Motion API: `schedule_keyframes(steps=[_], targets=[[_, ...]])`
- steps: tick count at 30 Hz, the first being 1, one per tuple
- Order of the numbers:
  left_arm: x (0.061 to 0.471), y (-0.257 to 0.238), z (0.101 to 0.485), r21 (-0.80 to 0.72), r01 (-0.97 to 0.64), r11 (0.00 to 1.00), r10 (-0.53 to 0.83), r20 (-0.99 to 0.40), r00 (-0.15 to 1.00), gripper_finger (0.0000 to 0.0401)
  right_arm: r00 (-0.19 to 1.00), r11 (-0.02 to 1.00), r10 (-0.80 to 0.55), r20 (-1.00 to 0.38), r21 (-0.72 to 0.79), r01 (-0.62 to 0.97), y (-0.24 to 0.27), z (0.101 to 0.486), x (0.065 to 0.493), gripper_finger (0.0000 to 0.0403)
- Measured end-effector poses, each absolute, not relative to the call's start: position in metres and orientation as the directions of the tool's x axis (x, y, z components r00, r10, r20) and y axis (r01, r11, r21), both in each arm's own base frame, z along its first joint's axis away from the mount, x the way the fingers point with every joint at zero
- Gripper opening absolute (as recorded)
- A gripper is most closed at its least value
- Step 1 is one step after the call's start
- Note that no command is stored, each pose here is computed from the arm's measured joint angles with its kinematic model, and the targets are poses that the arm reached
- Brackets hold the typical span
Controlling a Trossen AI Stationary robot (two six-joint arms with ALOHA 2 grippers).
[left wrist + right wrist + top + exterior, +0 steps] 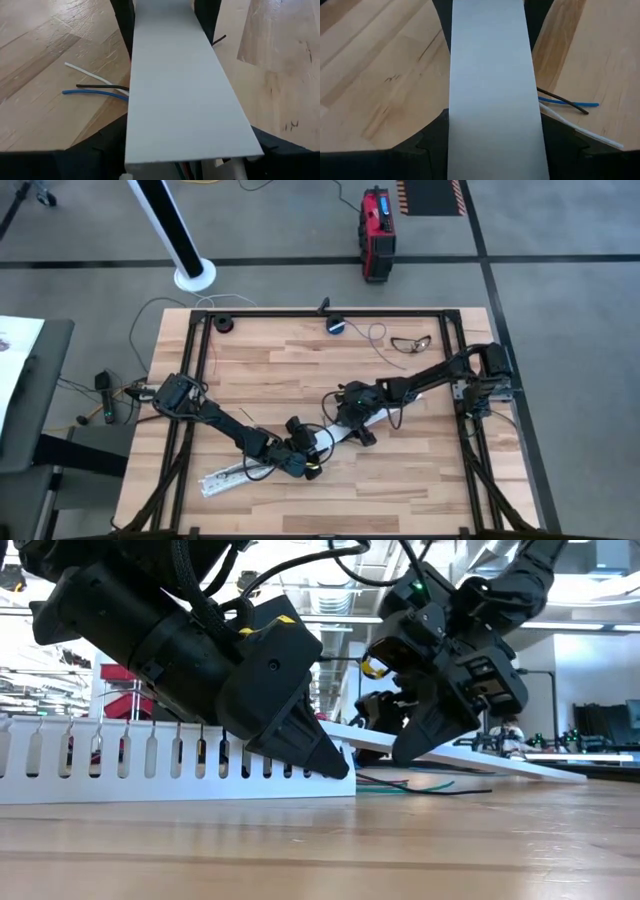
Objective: Ziptie cables
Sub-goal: Close the white cable duct
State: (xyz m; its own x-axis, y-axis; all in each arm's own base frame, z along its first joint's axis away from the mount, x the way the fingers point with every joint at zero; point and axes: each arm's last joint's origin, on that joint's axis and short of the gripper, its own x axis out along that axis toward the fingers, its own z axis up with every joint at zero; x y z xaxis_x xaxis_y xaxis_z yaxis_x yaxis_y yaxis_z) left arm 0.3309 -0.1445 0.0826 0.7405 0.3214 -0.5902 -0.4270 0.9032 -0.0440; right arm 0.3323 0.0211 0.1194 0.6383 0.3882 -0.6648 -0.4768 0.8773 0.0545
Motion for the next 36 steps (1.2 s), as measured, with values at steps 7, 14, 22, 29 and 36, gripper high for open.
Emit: schedule_keyframes(steps=[7,14,22,29,36], targets=[[0.331,-0.145,0.083,-0.051,-0.426,0.903,0.319,-0.585,0.746,0.0244,0.594,0.880,0.371,-0.713,0.067,-0.470,0.021,0.130,0.341,0.0220],[0.333,-0.145,0.084,-0.066,-0.423,0.904,0.313,-0.574,0.757,0.0244,0.557,0.885,0.354,-0.752,0.077,-0.459,0.021,0.140,0.347,0.0220],[0.334,-0.146,0.086,-0.079,-0.415,0.906,0.304,-0.562,0.769,0.0244,0.546,0.883,0.334,-0.768,0.052,-0.467,0.030,0.135,0.348,0.0220],[0.334,-0.146,0.086,-0.079,-0.417,0.905,0.306,-0.561,0.769,0.0244,0.504,0.869,0.333,-0.797,0.051,-0.493,0.036,0.120,0.361,0.0220],[0.335,-0.145,0.086,-0.079,-0.419,0.905,0.307,-0.560,0.769,0.0244,0.481,0.867,0.325,-0.814,0.054,-0.495,0.037,0.132,0.373,0.0219]])
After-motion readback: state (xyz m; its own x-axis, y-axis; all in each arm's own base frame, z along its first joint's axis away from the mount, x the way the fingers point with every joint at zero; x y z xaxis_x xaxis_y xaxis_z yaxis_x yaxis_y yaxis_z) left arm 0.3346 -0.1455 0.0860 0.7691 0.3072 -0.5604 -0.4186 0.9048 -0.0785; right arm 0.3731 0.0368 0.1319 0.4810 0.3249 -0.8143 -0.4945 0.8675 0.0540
